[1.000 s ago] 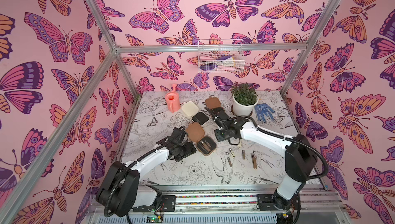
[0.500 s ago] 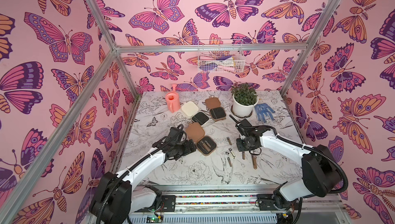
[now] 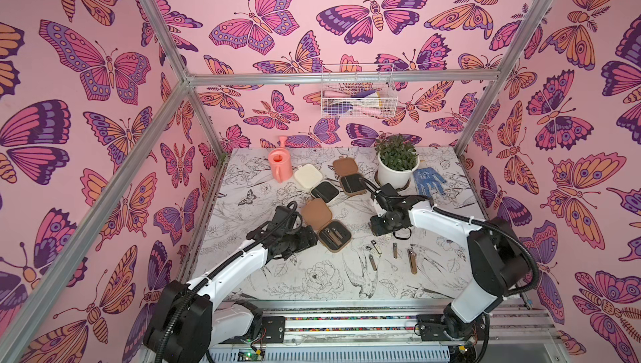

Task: Organize nail clipper sets
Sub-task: Pick up the nail clipper from the center of the board, then place the nail clipper in the storage box.

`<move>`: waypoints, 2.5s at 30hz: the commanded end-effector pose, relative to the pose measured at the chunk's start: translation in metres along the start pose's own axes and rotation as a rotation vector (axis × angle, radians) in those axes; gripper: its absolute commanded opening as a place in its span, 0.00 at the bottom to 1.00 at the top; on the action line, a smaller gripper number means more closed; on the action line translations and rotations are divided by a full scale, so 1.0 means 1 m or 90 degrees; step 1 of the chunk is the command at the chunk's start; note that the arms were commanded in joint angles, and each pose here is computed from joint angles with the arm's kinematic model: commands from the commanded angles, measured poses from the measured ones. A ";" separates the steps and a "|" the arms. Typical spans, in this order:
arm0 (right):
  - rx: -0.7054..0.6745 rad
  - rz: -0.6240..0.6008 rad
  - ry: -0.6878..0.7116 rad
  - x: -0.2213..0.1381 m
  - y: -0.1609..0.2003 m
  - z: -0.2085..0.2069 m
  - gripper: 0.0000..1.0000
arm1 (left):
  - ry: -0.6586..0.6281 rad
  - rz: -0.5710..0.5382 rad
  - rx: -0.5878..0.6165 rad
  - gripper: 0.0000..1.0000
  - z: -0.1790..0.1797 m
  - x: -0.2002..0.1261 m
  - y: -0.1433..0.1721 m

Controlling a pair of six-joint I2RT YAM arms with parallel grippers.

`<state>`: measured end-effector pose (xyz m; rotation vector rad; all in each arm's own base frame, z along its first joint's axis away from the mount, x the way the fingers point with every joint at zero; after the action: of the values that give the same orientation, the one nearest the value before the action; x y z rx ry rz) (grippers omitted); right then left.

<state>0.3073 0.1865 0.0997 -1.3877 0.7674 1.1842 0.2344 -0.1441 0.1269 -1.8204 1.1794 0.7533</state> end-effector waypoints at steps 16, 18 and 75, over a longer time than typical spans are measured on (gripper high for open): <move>-0.045 0.041 0.030 0.034 -0.010 0.007 0.32 | -0.021 0.010 0.001 0.84 0.005 0.003 0.005; -0.043 0.042 0.031 0.036 -0.010 0.006 0.31 | -0.021 0.009 0.000 0.84 0.005 0.002 0.004; -0.274 0.003 -0.030 0.029 -0.025 0.123 0.03 | -0.027 0.008 -0.005 0.83 0.008 0.003 0.007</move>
<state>0.3079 0.3108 0.0882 -1.6932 0.5031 1.4479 0.2354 -0.1427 0.1259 -1.8170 1.1644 0.7606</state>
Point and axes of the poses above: each gripper's point midway between its finger pads, its own x axis out along the fingers, its own z axis along the line the jaws close on, y = z × x, the point moved 5 cm from there along -x, back along the fingers, and after that the axes turned 6 degrees about x, right-handed, at the moved point
